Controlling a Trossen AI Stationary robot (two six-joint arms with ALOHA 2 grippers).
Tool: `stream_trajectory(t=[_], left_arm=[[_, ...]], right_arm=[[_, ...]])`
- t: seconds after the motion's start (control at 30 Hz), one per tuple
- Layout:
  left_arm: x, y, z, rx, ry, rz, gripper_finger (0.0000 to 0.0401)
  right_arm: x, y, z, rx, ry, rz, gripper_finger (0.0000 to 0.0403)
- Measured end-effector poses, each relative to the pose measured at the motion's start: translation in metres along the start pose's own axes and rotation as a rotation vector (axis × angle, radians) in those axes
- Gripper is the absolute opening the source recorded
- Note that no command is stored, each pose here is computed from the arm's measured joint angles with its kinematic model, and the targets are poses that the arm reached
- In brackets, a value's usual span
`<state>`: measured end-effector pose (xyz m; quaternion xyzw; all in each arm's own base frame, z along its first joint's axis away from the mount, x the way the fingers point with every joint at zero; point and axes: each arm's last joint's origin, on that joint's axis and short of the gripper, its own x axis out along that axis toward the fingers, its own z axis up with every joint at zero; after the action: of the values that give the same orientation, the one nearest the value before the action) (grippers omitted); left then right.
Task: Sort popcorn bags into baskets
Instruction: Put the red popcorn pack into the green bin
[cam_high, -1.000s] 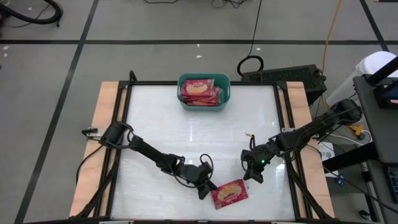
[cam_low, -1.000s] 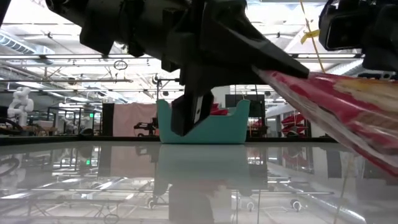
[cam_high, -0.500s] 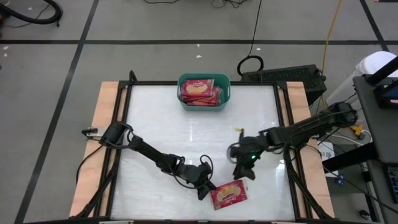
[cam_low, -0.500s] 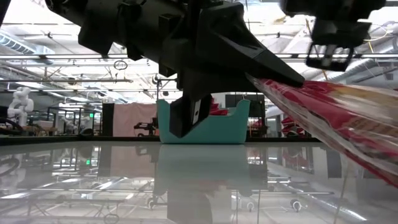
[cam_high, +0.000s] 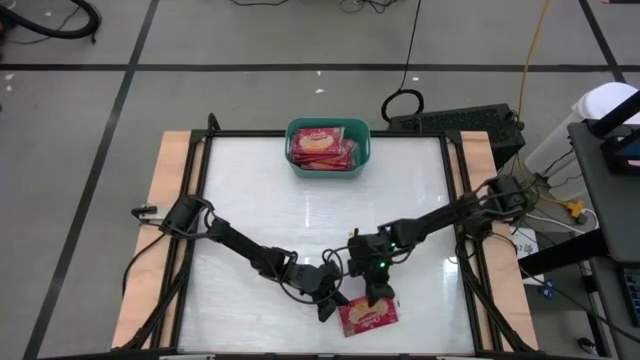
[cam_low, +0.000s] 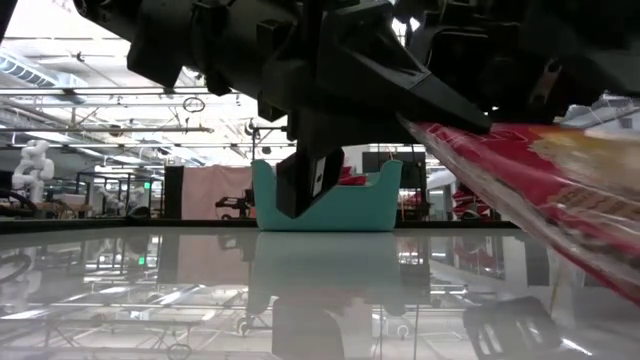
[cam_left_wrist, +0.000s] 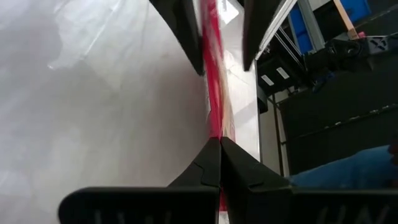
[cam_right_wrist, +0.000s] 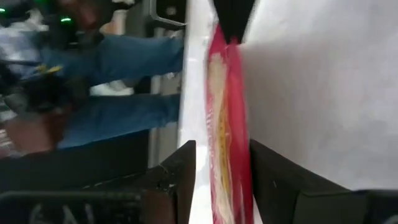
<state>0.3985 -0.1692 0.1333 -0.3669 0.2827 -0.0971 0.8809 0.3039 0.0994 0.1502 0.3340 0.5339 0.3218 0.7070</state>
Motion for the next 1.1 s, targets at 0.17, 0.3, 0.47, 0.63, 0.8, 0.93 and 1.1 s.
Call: stream_trajectory(t=[0.17, 0.3, 0.47, 0.63, 0.8, 0.93, 1.1], left_arm=[[0.000, 0.000, 0.000, -0.009, -0.003, 0.001, 0.0001], [-0.002, -0.001, 0.003, -0.073, -0.008, -0.007, 0.0001], [-0.013, -0.015, 0.016, -0.089, -0.053, -0.036, 0.0039], [-0.045, -0.030, 0.047, -0.075, -0.129, 0.035, 0.0141], [-0.097, -0.037, 0.080, -0.058, -0.200, 0.203, 0.0219], [-0.143, -0.050, 0.103, 0.027, -0.310, 0.279, 0.0231], [-0.195, -0.060, 0.128, 0.105, -0.434, 0.298, 0.0213]], right_arm=[[0.008, -0.002, 0.001, 0.001, 0.022, 0.044, 0.0075], [0.007, 0.000, 0.000, -0.006, 0.020, 0.044, 0.0012], [-0.005, 0.009, -0.001, 0.000, 0.014, 0.045, 0.0017], [-0.029, 0.023, -0.004, -0.042, -0.018, 0.047, 0.0005], [-0.061, 0.043, -0.006, -0.071, -0.124, 0.038, 0.0007], [-0.095, 0.057, -0.005, -0.090, -0.306, -0.015, 0.0007], [-0.137, 0.068, -0.004, -0.075, -0.574, -0.093, 0.0007]])
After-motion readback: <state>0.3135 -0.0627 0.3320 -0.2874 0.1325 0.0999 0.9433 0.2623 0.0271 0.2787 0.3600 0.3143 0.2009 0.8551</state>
